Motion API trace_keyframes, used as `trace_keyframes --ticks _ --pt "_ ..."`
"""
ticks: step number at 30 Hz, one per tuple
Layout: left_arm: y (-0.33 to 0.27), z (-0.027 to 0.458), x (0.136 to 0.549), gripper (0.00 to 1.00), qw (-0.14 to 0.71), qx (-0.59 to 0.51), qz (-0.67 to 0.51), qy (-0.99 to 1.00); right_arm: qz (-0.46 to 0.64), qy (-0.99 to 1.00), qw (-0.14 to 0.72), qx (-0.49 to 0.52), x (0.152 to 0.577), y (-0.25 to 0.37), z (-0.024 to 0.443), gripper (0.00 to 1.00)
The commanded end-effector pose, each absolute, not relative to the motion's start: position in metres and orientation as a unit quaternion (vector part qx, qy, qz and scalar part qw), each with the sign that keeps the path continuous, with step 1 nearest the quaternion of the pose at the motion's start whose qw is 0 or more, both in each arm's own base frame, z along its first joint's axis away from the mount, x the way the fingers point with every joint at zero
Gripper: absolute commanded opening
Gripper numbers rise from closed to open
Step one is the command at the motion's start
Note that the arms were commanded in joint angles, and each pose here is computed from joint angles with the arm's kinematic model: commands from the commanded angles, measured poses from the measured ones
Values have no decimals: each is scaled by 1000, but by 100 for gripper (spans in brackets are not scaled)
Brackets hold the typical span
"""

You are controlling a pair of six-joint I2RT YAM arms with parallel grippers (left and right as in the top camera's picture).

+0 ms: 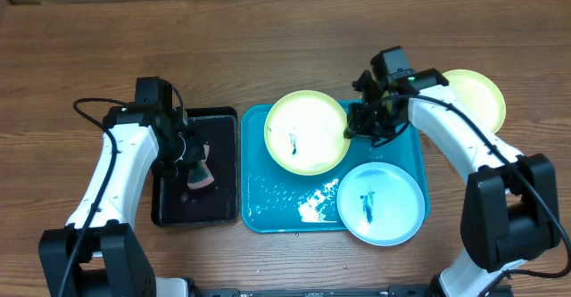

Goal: Clean dirty plates on tray and stack at the side
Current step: 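Drag the yellow plate toward the tray center with the right gripper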

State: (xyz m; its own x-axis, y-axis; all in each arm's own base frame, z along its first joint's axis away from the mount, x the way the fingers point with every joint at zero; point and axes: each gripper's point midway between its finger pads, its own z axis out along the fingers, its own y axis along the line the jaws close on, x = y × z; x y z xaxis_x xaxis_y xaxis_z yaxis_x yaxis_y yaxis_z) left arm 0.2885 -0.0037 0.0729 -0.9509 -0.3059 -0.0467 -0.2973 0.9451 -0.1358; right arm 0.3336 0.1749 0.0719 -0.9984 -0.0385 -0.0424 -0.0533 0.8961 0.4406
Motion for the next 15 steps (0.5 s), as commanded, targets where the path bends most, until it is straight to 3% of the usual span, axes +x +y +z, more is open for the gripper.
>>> trace_keyframes --ticks 1,7,15 --pt "-6 74 290 4 37 -140 -69 987 224 974 22 -26 331 186 80 4" --pt "-6 75 296 5 49 -139 -70 987 154 988 23 -10 323 185 71 4" --pt "-24 77 301 4 57 -112 -93 988 141 990 14 0 316 182 60 4"
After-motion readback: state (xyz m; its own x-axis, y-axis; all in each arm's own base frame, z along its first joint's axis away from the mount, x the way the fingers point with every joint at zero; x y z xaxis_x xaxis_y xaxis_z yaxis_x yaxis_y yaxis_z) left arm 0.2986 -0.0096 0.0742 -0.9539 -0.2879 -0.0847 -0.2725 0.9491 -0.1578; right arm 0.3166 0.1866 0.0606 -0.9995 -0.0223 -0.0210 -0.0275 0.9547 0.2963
